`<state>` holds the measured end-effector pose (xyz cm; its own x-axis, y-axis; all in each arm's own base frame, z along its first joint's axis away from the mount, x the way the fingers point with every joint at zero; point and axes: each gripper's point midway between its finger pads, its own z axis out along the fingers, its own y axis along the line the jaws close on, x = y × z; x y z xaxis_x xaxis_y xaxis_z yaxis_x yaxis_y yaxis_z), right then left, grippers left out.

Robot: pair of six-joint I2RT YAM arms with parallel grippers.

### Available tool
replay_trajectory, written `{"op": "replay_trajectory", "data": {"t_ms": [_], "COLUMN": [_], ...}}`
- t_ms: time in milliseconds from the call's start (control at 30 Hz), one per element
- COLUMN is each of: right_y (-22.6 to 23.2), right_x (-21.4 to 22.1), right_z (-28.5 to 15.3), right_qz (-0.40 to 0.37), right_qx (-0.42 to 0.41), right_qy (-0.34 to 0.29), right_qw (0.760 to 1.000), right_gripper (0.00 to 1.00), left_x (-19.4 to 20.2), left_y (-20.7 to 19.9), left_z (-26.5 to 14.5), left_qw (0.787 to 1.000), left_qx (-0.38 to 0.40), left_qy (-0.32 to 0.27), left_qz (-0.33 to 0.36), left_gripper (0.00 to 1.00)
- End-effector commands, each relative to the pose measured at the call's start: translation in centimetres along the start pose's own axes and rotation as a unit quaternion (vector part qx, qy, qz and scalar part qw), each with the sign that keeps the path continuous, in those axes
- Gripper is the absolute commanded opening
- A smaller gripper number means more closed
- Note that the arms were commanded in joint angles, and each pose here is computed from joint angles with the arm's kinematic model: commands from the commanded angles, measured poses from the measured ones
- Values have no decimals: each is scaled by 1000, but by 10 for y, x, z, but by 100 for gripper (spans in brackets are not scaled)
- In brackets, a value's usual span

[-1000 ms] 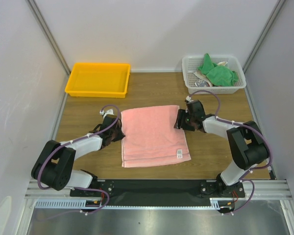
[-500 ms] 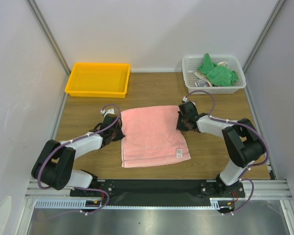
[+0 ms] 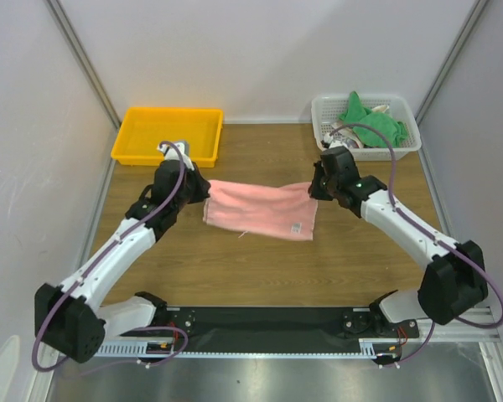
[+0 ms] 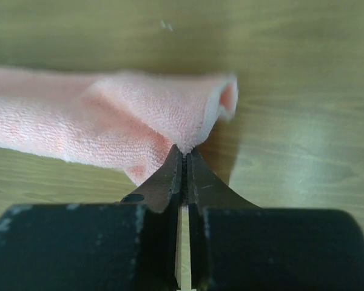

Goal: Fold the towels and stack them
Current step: Fold the towel

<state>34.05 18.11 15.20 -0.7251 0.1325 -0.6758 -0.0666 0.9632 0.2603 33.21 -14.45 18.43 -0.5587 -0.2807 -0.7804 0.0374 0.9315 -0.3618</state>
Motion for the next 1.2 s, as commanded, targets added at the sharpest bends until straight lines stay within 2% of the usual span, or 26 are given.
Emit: {"op": "replay_trajectory", "data": {"t_ms": [0,300,433,633,900,1000,1167], "right_y": [1,17,14,7,-4,-10,-17], "right_x": [-33,-90,-93,-52,-22,-10,23], "right_z": [-31,-102,-125,-134,-152,-163,-165], "right_qz": [-9,4,35,80,98,106,125], "right_qx": [-6,-48,-46,-51,-47,-41,-30], "right_qy": [-42,-126,-128,-61,-21,-15,40], "right_qw": [999,991,990,994,994,993,991], "right_gripper": [0,0,0,0,0,0,0], "left_x": [-32,-85,-84,-51,-17,-7,22], "left_y": [-9,-20,-19,-20,-9,0,14], "left_z": [-25,-82,-97,-109,-133,-146,-154], "left_qw": [999,991,992,995,995,995,994], "left_qx": [12,28,30,57,60,50,22], "left_qy": [-38,-126,-125,-76,-37,-29,18], "left_qz": [21,15,-3,-43,-76,-85,-102], "left_gripper": [0,0,0,0,0,0,0]}}
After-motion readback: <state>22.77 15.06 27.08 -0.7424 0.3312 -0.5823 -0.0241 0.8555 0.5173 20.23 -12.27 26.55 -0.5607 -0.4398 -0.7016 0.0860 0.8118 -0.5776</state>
